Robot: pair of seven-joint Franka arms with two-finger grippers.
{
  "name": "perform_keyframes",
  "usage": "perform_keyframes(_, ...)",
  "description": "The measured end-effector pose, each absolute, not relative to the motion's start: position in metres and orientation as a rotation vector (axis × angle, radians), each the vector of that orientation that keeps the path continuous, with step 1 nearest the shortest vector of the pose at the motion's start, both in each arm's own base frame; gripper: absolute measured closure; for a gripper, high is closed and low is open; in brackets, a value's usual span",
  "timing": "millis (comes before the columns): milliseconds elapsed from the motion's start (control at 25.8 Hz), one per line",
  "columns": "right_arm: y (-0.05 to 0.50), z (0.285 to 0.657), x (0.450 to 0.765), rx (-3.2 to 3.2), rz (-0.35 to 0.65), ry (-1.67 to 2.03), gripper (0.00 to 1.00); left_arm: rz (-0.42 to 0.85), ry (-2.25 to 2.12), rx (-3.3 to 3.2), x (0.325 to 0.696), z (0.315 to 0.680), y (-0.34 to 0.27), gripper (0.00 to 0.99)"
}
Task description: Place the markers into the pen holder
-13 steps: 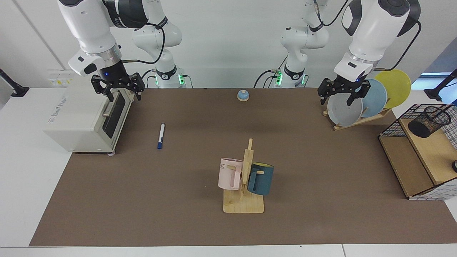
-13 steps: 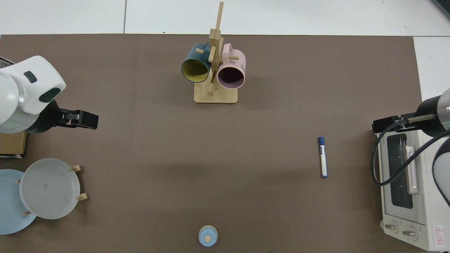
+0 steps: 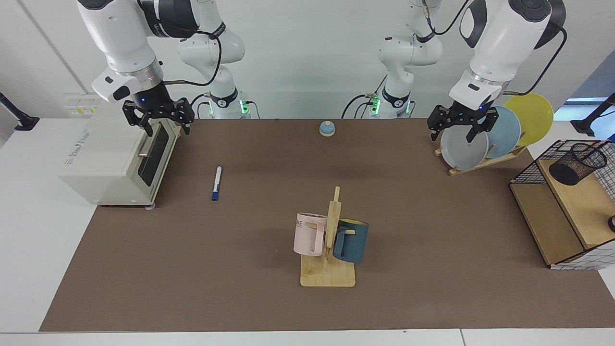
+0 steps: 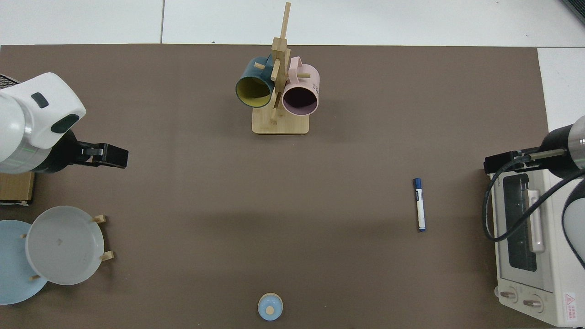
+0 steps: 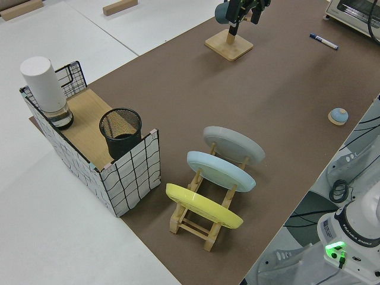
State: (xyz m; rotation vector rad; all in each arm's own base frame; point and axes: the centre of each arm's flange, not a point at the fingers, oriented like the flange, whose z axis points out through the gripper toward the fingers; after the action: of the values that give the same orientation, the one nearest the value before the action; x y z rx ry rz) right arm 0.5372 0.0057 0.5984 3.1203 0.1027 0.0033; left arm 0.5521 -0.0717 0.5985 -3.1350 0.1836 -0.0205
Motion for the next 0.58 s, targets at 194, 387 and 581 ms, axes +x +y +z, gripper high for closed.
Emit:
perform_keyframes(194, 0.0057, 0.5987, 0.5372, 3.120, 0.003, 0.101, 0.00, -0.021, 0.184, -3.135, 0.5518, 0.5987, -0.0717, 0.000)
perform_keyframes(387, 0.0007, 0.5981, 0.5371, 3.121, 0.000, 0.078, 0.00, -0.014, 0.185, -3.135, 0.5511, 0.5971, -0.0716, 0.000)
perform_keyframes(581, 0.0020, 0.5918, 0.5392, 3.122, 0.014, 0.054, 0.00, -0.011, 0.185, -3.134, 0.5500, 0.5963, -0.0715, 0.000)
